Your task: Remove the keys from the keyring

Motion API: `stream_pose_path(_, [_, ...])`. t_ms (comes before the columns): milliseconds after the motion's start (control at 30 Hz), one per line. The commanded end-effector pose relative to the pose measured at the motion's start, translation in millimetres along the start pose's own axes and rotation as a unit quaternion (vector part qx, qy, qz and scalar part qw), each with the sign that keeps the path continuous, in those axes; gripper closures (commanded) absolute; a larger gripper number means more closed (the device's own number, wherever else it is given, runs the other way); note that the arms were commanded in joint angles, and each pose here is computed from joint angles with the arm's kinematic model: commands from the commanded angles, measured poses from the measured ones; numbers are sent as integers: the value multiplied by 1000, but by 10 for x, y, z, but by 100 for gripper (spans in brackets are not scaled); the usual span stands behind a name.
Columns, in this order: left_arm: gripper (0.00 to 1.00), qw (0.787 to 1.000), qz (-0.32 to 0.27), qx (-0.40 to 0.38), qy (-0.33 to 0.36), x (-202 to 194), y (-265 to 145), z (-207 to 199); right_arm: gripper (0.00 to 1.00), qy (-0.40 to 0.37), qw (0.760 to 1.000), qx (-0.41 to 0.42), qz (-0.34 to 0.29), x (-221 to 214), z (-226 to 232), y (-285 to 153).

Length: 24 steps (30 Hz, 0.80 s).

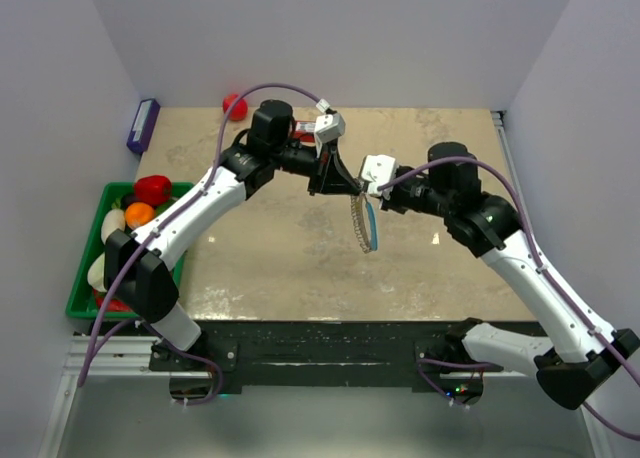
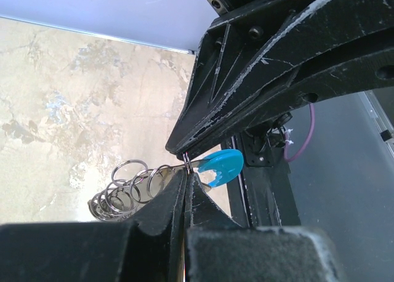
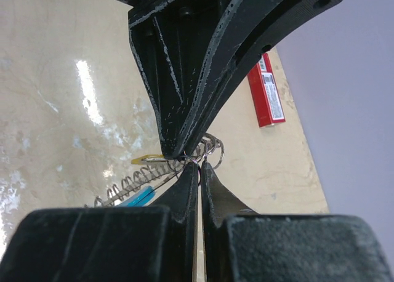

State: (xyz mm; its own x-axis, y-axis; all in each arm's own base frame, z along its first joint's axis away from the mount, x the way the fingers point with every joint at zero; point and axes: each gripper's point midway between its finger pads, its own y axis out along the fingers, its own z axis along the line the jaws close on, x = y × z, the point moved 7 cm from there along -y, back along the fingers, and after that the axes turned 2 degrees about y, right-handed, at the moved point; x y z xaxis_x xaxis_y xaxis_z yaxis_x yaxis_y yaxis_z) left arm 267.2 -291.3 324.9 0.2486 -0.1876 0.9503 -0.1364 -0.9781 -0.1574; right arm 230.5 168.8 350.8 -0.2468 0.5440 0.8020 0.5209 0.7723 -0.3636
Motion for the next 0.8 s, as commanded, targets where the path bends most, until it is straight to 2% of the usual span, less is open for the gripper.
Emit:
stream_pose_path(0, [100,997,-25,-37,55,284,-61,-246,100,14,997,-25,-67,186,-128,-50])
stream_pose_path(767, [100,997,-23,-44,60,298,-73,-262,100,119,982,9,-147,172,-263,-7])
